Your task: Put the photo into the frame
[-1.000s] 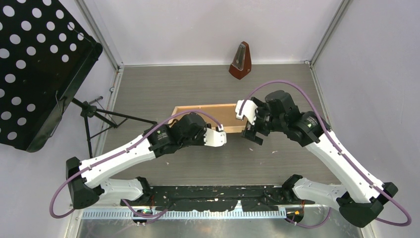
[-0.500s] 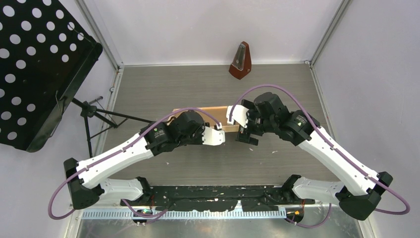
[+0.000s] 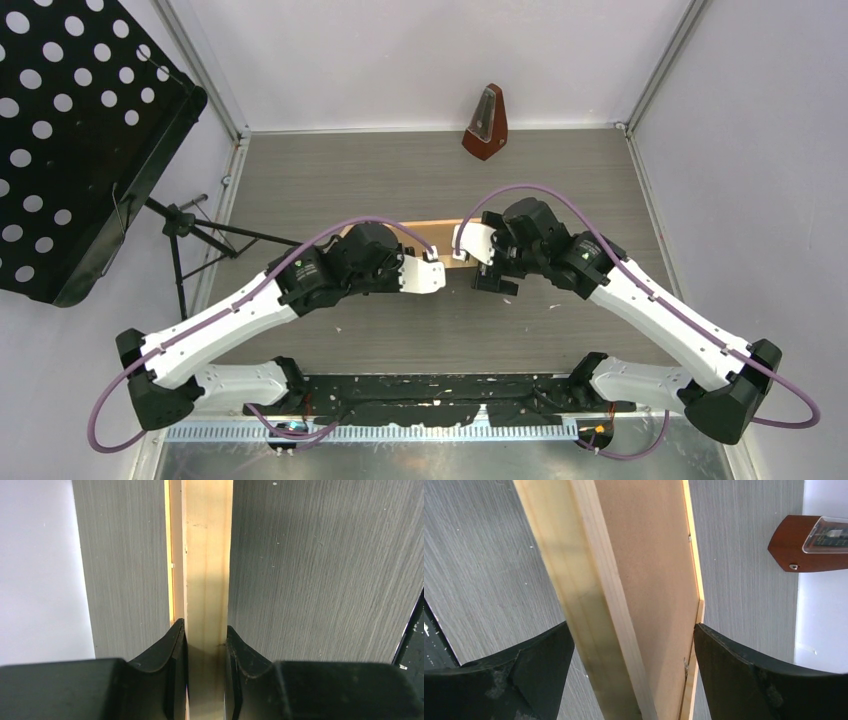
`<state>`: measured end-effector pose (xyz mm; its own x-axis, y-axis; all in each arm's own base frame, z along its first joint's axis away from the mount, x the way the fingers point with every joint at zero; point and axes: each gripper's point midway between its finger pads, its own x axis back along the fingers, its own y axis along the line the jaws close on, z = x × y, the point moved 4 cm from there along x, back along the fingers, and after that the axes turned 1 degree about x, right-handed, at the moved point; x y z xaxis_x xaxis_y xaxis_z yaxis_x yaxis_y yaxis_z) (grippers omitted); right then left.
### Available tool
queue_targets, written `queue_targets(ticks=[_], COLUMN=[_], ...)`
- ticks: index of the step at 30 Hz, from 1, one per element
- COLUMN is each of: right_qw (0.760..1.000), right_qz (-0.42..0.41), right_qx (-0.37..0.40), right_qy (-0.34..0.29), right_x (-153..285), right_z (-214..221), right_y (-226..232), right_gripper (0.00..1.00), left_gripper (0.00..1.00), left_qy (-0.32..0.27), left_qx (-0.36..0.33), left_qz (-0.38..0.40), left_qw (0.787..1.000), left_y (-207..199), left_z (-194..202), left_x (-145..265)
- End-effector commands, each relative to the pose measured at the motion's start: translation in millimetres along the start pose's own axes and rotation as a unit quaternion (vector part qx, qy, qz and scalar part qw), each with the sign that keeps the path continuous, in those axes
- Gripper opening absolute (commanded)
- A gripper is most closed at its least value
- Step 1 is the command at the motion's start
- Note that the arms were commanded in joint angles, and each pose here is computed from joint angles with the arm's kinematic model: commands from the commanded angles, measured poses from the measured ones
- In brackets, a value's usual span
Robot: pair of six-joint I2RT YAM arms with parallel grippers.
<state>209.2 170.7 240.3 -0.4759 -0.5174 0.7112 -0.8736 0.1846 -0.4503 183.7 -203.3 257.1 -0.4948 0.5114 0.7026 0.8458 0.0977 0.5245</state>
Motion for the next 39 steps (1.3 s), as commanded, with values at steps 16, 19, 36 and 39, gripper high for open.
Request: queue_targets(ticks=[16, 19, 36, 39], right_qw=[0.999, 0.999, 0.995, 0.991], right_qz=[0.038, 0.036, 0.009, -0.01], right_qx=[0.008, 0.009, -0.063, -0.105], right_qy=[-0.034, -0.033, -0.076, -0.086], right_x=[-3, 1, 45, 45], right_z=[-21, -23, -70, -82], right_y=[-20, -22, -40, -44], right_gripper=[0.27, 0.07, 0.06, 0.06], left_gripper=[0.0, 0.0, 0.99, 1.0], left_qy=[-0.071, -0.069, -0.124, -0.134], left_qx=[0.032, 0.032, 0.131, 0.156], left_qz=[-0.038, -0.047, -0.232, -0.264], left_qw=[0.996, 0.996, 0.956, 0.942], left_y=[22, 25, 98, 107], left_z=[-22, -21, -7, 2], left_x=[28, 28, 99, 118])
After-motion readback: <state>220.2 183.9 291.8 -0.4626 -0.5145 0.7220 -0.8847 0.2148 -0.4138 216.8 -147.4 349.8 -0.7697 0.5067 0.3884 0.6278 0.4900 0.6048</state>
